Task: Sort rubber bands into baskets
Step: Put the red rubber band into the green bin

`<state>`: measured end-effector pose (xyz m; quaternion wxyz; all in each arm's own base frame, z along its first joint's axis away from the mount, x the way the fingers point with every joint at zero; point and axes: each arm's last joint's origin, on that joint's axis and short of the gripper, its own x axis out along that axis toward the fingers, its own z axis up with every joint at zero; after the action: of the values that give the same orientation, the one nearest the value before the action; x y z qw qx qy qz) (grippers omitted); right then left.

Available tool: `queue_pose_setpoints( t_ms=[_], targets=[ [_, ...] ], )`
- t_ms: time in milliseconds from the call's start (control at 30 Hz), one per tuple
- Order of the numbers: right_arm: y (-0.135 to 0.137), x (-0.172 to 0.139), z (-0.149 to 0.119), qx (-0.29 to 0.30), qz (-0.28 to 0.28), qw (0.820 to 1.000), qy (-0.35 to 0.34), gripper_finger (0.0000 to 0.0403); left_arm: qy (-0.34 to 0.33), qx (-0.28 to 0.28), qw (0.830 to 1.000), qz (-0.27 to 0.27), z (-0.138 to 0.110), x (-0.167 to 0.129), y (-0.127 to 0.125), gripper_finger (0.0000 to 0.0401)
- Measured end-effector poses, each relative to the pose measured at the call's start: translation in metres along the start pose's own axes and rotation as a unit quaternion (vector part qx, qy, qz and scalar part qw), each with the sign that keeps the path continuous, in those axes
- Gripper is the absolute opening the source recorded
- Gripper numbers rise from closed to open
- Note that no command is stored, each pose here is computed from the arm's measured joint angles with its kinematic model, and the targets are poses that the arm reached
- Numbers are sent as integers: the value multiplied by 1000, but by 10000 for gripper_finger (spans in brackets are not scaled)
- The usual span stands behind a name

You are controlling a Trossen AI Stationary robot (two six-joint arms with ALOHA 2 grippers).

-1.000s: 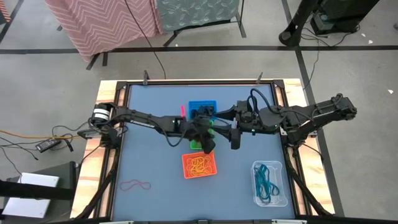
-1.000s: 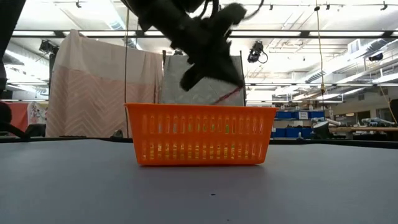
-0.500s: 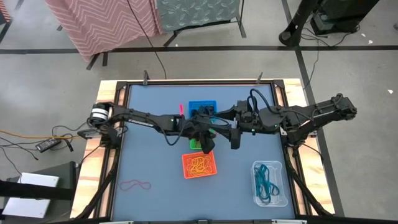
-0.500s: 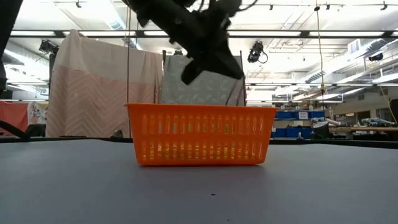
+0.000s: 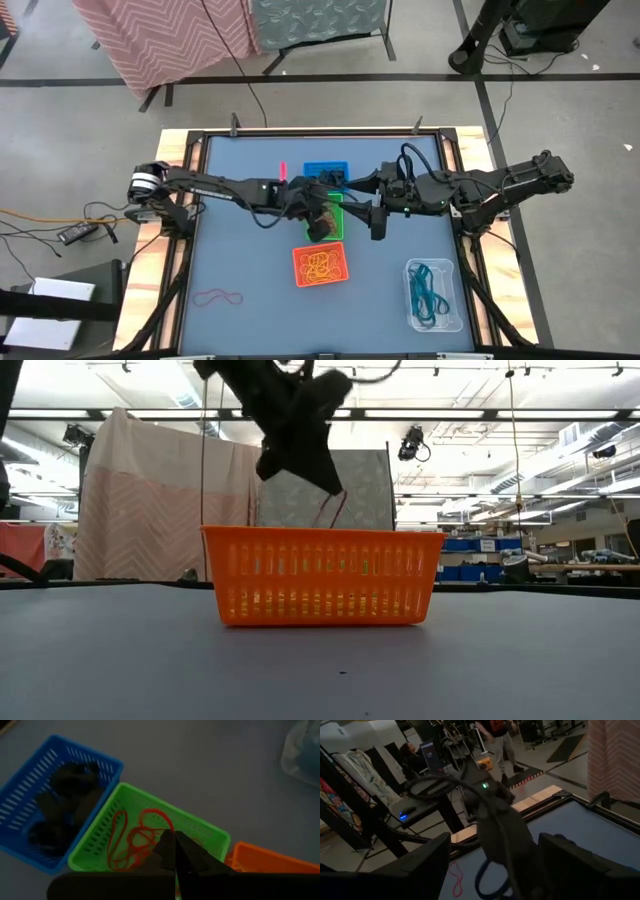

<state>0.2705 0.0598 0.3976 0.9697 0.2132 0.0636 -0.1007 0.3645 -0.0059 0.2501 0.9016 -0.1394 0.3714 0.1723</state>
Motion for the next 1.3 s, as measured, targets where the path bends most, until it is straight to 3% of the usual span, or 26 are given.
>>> queue_pose_setpoints(
  t_ms=[200,400,533,733,900,1033,1300],
  targets=[
    [0,0,0,1,0,1000,-1,311,38,-5,999,13,-12,22,-1,4],
    [0,0,0,2,-1,1000,-2,311,25,-24,999,5,-9,23,-1,31],
    [0,0,0,1,-1,1000,-1,311,40,-34,998,-42,-7,24,-1,73],
    [0,0,0,0,-2,1000,-1,311,50,-28,997,-51,-7,18,0,156],
    [0,0,-1,-2,-3,1000,2,311,161,-23,983,-84,-24,0,-3,194],
    [-2,2,-2,-5,-9,1000,8,311,241,46,966,-85,-58,-30,-37,197],
    [-2,21,-18,-18,-24,999,38,311,226,142,955,-130,-156,-118,-137,198]
  ],
)
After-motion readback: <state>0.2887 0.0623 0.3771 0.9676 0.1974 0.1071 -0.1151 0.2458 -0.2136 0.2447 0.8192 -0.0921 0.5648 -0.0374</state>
